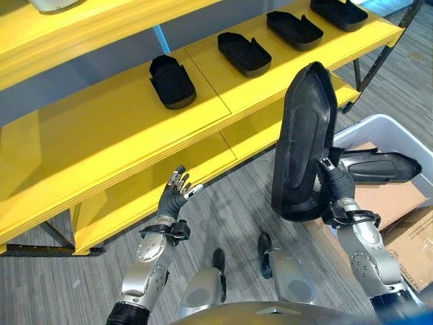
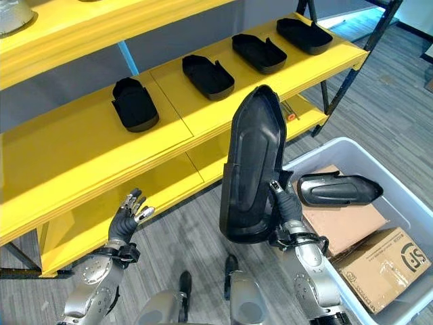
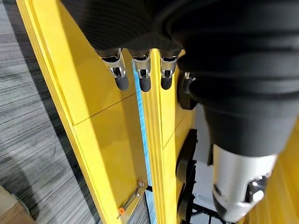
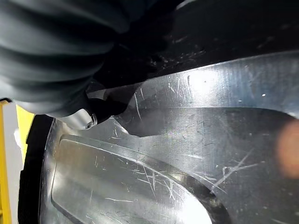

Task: Move parts from the plastic box to the shelf.

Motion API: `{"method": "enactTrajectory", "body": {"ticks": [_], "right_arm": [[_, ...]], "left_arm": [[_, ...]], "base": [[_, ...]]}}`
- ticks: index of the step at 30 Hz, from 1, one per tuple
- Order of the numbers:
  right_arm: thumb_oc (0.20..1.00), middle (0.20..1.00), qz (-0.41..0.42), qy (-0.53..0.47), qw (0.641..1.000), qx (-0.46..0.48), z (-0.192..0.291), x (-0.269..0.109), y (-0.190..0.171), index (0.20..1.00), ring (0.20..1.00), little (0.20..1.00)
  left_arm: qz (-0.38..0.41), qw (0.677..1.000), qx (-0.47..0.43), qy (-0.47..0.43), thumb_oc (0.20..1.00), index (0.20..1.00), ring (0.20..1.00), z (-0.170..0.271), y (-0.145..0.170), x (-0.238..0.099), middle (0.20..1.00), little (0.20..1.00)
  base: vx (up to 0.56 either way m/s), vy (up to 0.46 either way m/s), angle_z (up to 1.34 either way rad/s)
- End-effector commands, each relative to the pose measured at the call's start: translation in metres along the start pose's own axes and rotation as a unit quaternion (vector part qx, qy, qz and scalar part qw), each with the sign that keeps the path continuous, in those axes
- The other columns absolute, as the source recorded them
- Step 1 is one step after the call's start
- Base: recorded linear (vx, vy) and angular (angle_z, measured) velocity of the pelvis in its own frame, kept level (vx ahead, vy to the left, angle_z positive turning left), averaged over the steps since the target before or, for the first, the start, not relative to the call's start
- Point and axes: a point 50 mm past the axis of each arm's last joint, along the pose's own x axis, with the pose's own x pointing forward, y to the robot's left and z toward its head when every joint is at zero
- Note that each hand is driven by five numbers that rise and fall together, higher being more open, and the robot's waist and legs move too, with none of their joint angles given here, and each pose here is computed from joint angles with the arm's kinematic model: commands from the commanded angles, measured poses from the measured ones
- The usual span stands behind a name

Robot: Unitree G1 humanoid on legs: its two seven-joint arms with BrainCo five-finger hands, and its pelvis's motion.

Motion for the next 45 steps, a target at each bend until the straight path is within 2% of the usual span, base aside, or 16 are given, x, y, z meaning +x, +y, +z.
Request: {"method": "enactTrajectory", "body": {"ticks": [1, 11, 21, 28, 45], "right_arm": [[0.2, 0.2, 0.051, -0.084, 0.995, 0.029, 0.029, 0.006, 0.023, 0.2, 0.2, 0.2], [0.2, 0.2, 0.057, -0.09, 0.994, 0.022, 0.032, 0.008, 0.022, 0.2, 0.2, 0.2], [0.2, 0.2, 0.001, -0.105, 0.994, -0.003, 0.04, 0.004, 0.001, 0.2, 0.2, 0.2], [0.2, 0.2, 0.001, -0.098, 0.995, 0.014, 0.033, -0.004, 0.005, 0.2, 0.2, 0.2], [0.2, 0.2, 0.024, -0.097, 0.995, 0.021, 0.032, 0.005, 0.019, 0.2, 0.2, 0.2]], "left_arm": [[0.018, 0.997, 0.027, -0.064, 1.0, 1.0, 1.0, 0.029, 0.017, -0.008, 1.0, 1.0], [0.015, 0.997, 0.014, -0.075, 1.0, 1.0, 1.0, 0.032, 0.014, -0.004, 1.0, 1.0], [0.029, 0.997, 0.019, -0.071, 1.0, 1.0, 1.0, 0.032, 0.016, -0.002, 1.0, 1.0], [0.006, 0.996, 0.042, -0.081, 1.0, 1.0, 1.0, 0.038, 0.018, -0.002, 1.0, 1.0], [0.037, 0.993, 0.052, -0.098, 1.0, 1.0, 1.0, 0.048, 0.029, -0.003, 1.0, 1.0]], "base": [[0.12, -0.109, 0.21], [0.03, -0.059, 0.23], [0.11, 0.14, 0.49], [0.15, 0.269, 0.14], [0.05, 0.083, 0.09]]}}
